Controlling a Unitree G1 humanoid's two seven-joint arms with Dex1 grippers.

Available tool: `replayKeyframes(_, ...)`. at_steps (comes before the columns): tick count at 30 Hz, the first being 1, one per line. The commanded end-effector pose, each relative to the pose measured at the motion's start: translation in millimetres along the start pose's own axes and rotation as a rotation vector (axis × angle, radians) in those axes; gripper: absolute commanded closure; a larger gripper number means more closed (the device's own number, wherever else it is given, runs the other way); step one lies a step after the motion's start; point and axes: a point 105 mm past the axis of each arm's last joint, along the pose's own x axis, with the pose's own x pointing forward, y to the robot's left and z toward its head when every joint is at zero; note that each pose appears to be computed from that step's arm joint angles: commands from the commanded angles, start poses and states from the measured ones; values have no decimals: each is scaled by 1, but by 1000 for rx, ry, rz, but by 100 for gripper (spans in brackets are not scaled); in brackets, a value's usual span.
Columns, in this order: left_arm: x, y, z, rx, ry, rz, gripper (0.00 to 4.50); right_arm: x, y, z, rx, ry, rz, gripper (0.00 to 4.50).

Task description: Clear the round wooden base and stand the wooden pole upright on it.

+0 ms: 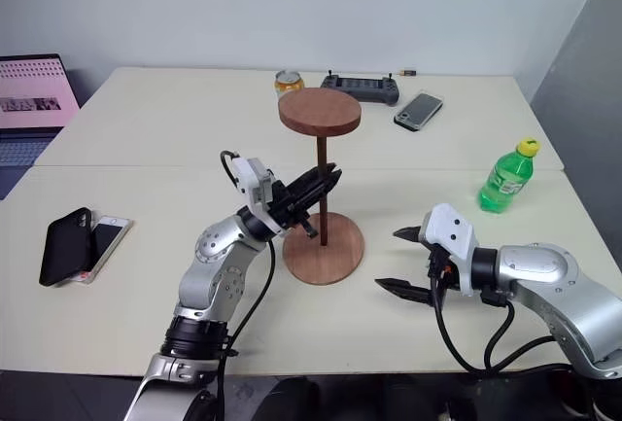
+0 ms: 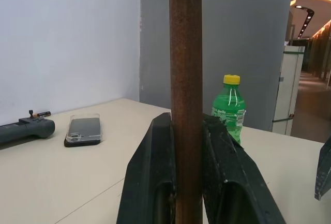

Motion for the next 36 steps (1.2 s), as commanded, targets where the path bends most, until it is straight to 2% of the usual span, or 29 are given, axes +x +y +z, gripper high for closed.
replayKeyframes(1, -7, 0, -14, -14, 53, 6, 421, -6, 1, 10, -46, -18, -7, 0)
replayKeyframes(24, -4, -9, -8, 11, 53, -18, 421, -4, 3, 14, -37, -34, 6, 0)
replayKeyframes(36, -10, -7, -14, 36, 76, -4, 421, -3, 3, 17, -41, -42, 12, 0)
